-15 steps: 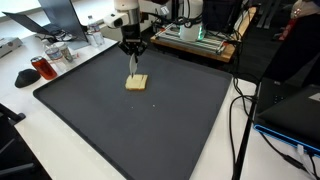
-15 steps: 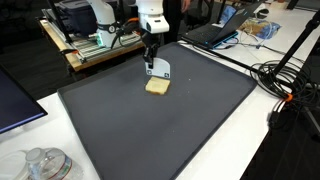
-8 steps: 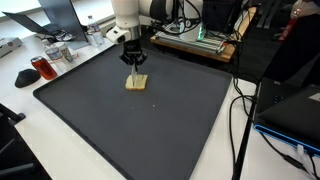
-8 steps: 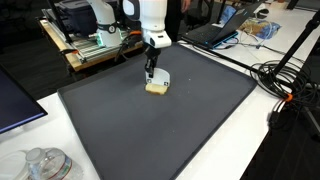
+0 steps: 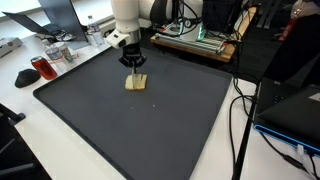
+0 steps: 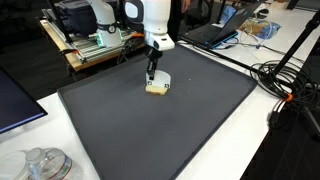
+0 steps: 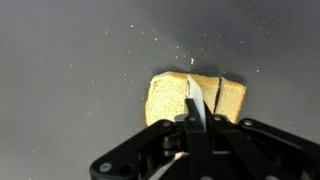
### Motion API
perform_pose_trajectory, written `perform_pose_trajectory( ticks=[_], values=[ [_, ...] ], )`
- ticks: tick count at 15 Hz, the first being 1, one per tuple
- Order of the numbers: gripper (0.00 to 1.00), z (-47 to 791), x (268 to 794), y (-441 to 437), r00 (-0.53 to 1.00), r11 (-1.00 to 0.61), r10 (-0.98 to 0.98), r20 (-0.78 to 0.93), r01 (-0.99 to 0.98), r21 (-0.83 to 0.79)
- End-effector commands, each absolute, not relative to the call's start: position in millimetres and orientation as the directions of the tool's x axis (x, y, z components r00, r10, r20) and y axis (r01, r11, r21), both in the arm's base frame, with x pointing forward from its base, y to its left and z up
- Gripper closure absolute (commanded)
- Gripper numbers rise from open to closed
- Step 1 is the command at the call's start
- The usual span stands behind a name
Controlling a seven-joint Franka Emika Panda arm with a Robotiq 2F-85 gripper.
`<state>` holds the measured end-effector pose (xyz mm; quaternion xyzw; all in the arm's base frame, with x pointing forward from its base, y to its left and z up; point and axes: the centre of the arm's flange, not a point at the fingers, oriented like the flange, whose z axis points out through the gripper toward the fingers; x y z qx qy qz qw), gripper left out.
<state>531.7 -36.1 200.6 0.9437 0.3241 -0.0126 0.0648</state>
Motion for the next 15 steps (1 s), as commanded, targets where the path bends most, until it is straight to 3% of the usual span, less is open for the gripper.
perform_pose_trajectory(
  ticks=[1, 15],
  values=[
    [0.99, 189, 538, -35, 0.772, -0.766, 0.625, -0.116, 0.635, 0.098],
    [0.99, 141, 542, -39, 0.748, -0.762, 0.636, -0.19, 0.647, -0.002]
  ],
)
